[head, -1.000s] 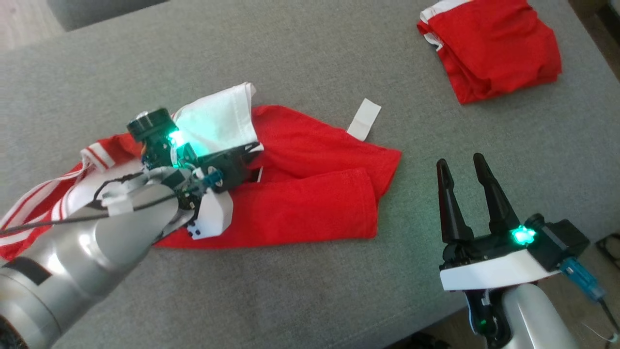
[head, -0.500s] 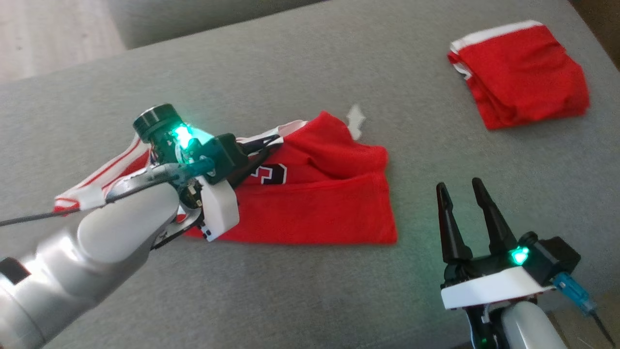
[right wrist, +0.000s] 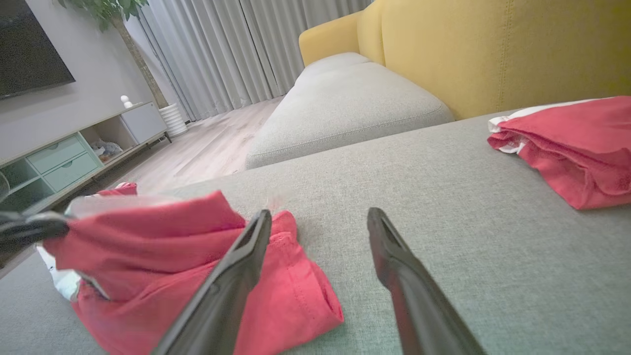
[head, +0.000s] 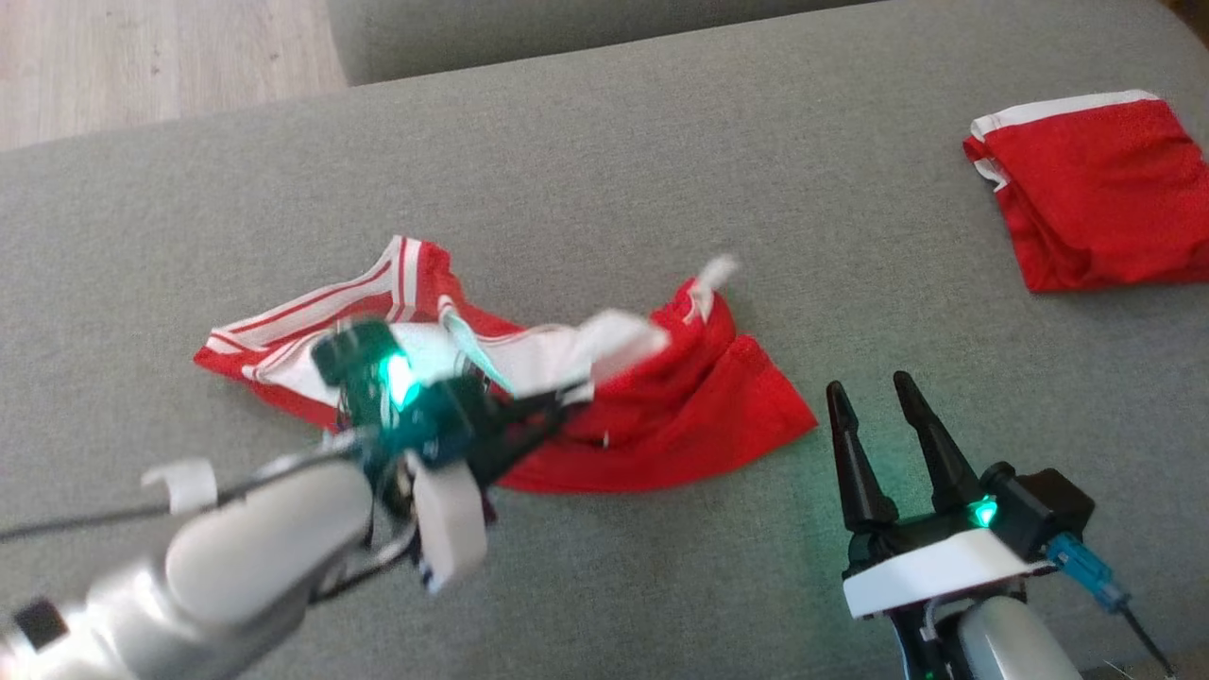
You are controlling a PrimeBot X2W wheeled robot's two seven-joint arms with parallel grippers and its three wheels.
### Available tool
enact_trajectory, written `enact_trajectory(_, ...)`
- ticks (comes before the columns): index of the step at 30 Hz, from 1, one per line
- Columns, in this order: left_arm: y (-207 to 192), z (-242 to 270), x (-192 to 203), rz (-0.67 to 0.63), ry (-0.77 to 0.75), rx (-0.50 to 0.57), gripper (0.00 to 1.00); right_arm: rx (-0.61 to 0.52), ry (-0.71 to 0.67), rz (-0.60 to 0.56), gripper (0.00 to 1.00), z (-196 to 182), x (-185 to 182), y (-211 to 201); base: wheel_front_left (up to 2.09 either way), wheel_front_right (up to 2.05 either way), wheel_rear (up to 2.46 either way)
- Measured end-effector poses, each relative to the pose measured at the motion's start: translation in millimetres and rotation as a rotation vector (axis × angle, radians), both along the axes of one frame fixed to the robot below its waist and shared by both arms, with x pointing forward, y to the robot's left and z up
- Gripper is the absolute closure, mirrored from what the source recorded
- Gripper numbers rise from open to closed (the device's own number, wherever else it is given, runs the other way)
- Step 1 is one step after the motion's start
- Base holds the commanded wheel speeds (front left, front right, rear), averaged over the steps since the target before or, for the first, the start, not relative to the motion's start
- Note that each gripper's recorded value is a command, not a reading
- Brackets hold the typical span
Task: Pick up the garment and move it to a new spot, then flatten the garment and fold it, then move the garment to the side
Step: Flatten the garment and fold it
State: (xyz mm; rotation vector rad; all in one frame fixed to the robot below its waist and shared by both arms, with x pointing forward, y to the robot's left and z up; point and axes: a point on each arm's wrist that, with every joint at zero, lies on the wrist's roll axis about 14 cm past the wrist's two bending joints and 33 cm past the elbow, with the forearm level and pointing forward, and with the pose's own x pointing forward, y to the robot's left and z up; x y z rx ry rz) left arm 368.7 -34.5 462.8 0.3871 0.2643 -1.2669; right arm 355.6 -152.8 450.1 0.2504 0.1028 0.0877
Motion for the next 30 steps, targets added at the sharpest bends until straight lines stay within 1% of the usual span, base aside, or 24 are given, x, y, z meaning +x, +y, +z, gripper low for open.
enact_trajectory(2, 1.9, -7.6, -5.2, 0.004, 0.018, -0.009, 0.74, 0.000, 0.003, 0.000, 0.00, -1.0, 0.1, -0.1, 0.00, 0.00, 0.00)
enact_trajectory(3, 3.4, -14.9, -9.4, 0.015, 0.029, -0.019, 0.51, 0.000, 0.007, -0.002, 0.00, -2.3, 0.2, -0.6, 0.00, 0.00, 0.00)
enact_trajectory(4, 5.3, -23.5, -12.5, 0.036, 0.037, -0.024, 0.00, 0.001, 0.012, -0.004, 0.00, -3.9, 0.4, -1.1, 0.00, 0.00, 0.00)
enact_trajectory(7, 6.8, -46.3, -22.7, 0.103, 0.026, -0.048, 0.00, 0.004, 0.027, -0.003, 0.00, -8.6, 1.5, -0.7, 0.00, 0.00, 0.00)
enact_trajectory(9, 5.7, -52.3, -25.7, 0.146, -0.026, -0.064, 0.00, 0.004, 0.032, -0.004, 0.00, -10.5, 2.6, -1.2, 0.00, 0.00, 0.00)
enact_trajectory(13, 1.2, -43.5, -23.5, 0.228, -0.112, -0.114, 0.00, 0.001, 0.031, 0.003, 0.00, -10.9, 4.9, 0.3, 0.00, 0.00, 0.00)
enact_trajectory(17, 12.1, -40.6, -20.5, 0.282, -0.168, -0.102, 0.00, 0.003, 0.017, 0.019, 0.00, -6.6, 5.4, 5.6, 0.00, 0.00, 0.00)
enact_trajectory(24, 34.0, -24.0, -9.6, 0.358, -0.249, -0.105, 0.00, -0.001, -0.001, 0.034, 0.00, -0.9, 4.3, 10.0, 0.00, 0.00, 0.00)
enact_trajectory(30, 36.1, -20.7, -9.2, 0.358, -0.265, -0.101, 0.00, 0.000, 0.013, 0.028, 0.00, -4.6, -3.6, 8.7, 0.00, 0.00, 0.00)
